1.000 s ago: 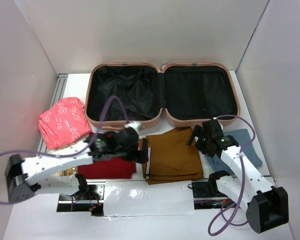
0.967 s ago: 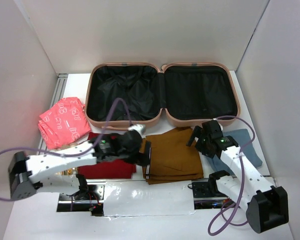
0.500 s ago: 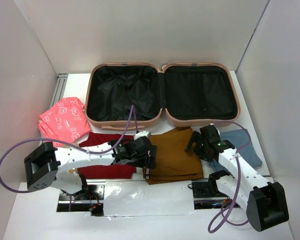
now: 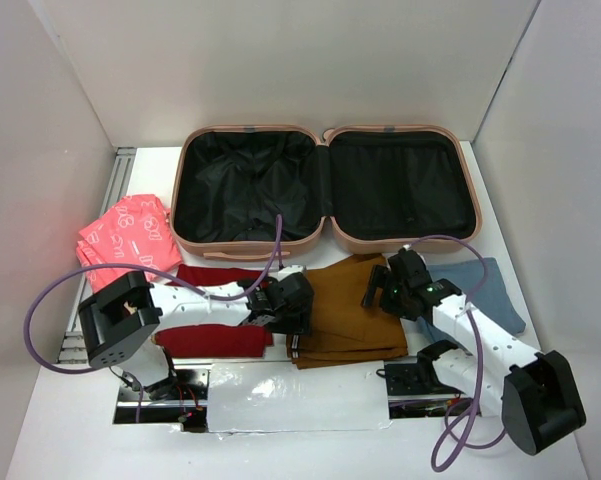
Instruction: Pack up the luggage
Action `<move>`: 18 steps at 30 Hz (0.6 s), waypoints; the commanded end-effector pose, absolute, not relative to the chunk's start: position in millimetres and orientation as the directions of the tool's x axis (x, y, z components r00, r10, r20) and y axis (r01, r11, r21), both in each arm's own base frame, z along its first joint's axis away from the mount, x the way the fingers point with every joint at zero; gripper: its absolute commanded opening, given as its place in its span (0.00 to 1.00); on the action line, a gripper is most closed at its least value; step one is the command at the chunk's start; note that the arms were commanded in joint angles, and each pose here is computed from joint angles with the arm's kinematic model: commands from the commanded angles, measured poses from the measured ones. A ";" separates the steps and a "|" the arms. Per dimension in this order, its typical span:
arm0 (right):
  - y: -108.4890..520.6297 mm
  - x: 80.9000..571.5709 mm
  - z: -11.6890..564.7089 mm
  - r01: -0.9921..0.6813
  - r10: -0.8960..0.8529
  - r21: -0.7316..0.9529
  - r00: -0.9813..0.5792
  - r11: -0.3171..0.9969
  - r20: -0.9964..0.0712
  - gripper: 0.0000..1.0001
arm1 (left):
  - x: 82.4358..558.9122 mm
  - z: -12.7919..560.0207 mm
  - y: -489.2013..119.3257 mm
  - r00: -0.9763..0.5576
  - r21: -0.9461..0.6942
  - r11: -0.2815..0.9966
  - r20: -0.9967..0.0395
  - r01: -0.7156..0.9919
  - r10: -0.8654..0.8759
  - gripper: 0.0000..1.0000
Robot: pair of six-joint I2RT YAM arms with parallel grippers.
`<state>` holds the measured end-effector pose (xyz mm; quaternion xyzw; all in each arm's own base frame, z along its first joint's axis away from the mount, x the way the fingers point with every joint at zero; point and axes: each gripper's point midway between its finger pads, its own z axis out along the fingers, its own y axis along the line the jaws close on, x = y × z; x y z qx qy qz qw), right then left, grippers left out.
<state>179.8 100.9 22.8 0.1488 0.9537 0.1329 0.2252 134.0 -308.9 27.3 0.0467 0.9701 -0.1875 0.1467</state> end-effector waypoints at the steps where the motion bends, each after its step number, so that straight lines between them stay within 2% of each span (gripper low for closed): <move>1: 112.5 175.6 17.0 0.199 0.318 0.330 -0.876 0.923 -0.361 0.94 | 130.8 15.3 -329.7 -0.965 -0.425 0.897 -0.263 0.120 0.005 0.69; 2: 111.3 173.0 11.6 0.208 0.314 0.313 -0.886 0.927 -0.342 0.94 | 129.5 9.8 -327.3 -0.966 -0.417 0.901 -0.258 0.118 0.008 0.69; 3: 112.3 174.4 11.8 0.219 0.323 0.313 -0.885 0.924 -0.334 0.94 | 127.0 9.8 -332.3 -0.970 -0.437 0.891 -0.244 0.124 0.015 0.64; 5: 113.3 172.0 6.1 0.218 0.311 0.298 -0.896 0.929 -0.317 0.93 | 124.9 0.9 -331.9 -0.974 -0.426 0.897 -0.227 0.121 0.023 0.53; 6: 114.2 173.9 6.8 0.215 0.313 0.303 -0.893 0.928 -0.323 0.90 | 124.8 1.4 -335.1 -0.975 -0.431 0.894 -0.221 0.122 0.026 0.41; 7: 114.6 173.5 6.6 0.208 0.304 0.297 -0.894 0.932 -0.328 0.84 | 124.3 -1.6 -334.2 -0.976 -0.424 0.898 -0.217 0.120 0.028 0.36; 8: 114.6 173.5 6.6 0.208 0.304 0.297 -0.894 0.932 -0.328 0.62 | 124.4 -3.3 -334.5 -0.977 -0.413 0.903 -0.209 0.117 0.031 0.31; 9: 116.2 176.0 9.2 0.200 0.299 0.296 -0.892 0.934 -0.340 0.50 | 126.3 -0.3 -337.6 -0.975 -0.418 0.899 -0.219 0.129 0.038 0.25; 10: 116.8 177.4 14.2 0.196 0.300 0.304 -0.888 0.932 -0.348 0.40 | 125.4 -1.1 -335.8 -0.976 -0.412 0.902 -0.215 0.128 0.040 0.12; 11: 113.2 176.5 17.7 0.200 0.304 0.297 -0.881 0.934 -0.363 0.30 | 126.9 -1.5 -335.2 -0.974 -0.407 0.904 -0.221 0.127 0.037 0.04; 12: 114.4 178.5 24.5 0.199 0.308 0.302 -0.874 0.932 -0.376 0.12 | 126.0 -0.2 -333.4 -0.974 -0.410 0.903 -0.223 0.127 0.036 0.00; 14: 116.3 185.8 42.4 0.189 0.317 0.322 -0.855 0.927 -0.410 0.00 | 124.9 7.9 -343.5 -0.961 -0.435 0.882 -0.268 0.181 0.066 0.00; 18: 134.4 188.2 94.4 0.020 0.246 0.402 -0.819 0.915 -0.518 0.00 | 128.3 35.9 -355.9 -0.910 -0.410 0.867 -0.401 0.285 0.109 0.00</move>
